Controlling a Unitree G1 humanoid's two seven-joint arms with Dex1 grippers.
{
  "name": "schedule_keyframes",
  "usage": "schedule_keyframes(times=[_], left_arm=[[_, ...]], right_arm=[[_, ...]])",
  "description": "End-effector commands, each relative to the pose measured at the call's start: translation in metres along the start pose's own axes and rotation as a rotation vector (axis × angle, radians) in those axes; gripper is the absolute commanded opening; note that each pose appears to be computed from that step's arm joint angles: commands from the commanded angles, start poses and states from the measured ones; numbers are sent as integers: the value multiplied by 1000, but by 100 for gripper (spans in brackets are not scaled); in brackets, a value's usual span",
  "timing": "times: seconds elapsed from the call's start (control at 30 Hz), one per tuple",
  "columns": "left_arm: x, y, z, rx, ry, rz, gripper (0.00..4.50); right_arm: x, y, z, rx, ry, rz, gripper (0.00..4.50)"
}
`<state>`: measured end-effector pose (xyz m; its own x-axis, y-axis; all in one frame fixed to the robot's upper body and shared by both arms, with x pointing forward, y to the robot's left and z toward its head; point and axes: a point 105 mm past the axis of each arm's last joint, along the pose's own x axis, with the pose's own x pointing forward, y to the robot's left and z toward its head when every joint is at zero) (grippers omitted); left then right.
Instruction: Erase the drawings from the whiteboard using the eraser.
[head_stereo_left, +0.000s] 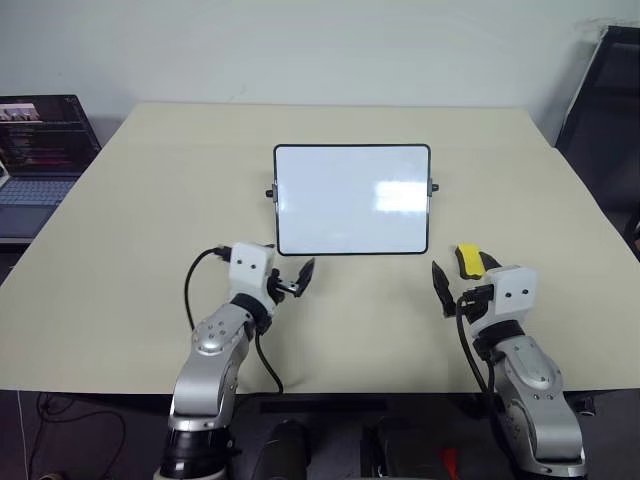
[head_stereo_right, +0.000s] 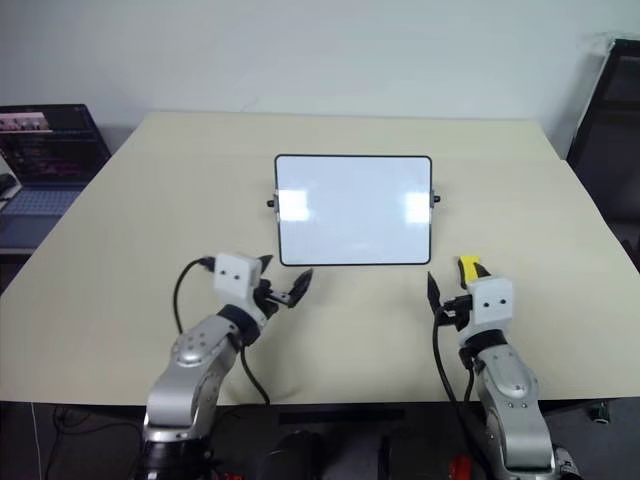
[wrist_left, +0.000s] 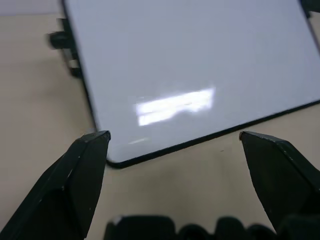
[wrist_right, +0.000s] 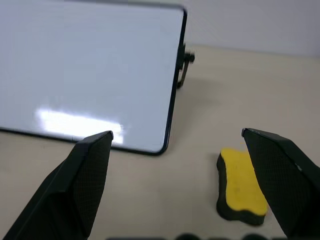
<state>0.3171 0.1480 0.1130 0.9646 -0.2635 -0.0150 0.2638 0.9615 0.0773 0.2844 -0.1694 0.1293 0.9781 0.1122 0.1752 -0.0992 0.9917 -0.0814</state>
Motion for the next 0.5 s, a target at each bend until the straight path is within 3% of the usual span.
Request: schedule_keyframes(times=[0.03, 0.17, 0.27, 0.5], left_arm=[[-9, 13, 18, 33, -88, 97, 450], [-12, 22, 15, 61, -84, 150, 450], [-8, 10, 17, 58, -84, 119, 450], [-12, 3, 8, 32, -49, 137, 450]], right_arm=[[-5, -28, 1, 65, -49, -142, 448], [-9, -37, -7, 52, -38, -147, 448], [-11, -38, -5, 48, -37, -120, 448], [-18, -19, -3, 17, -2, 12, 448]])
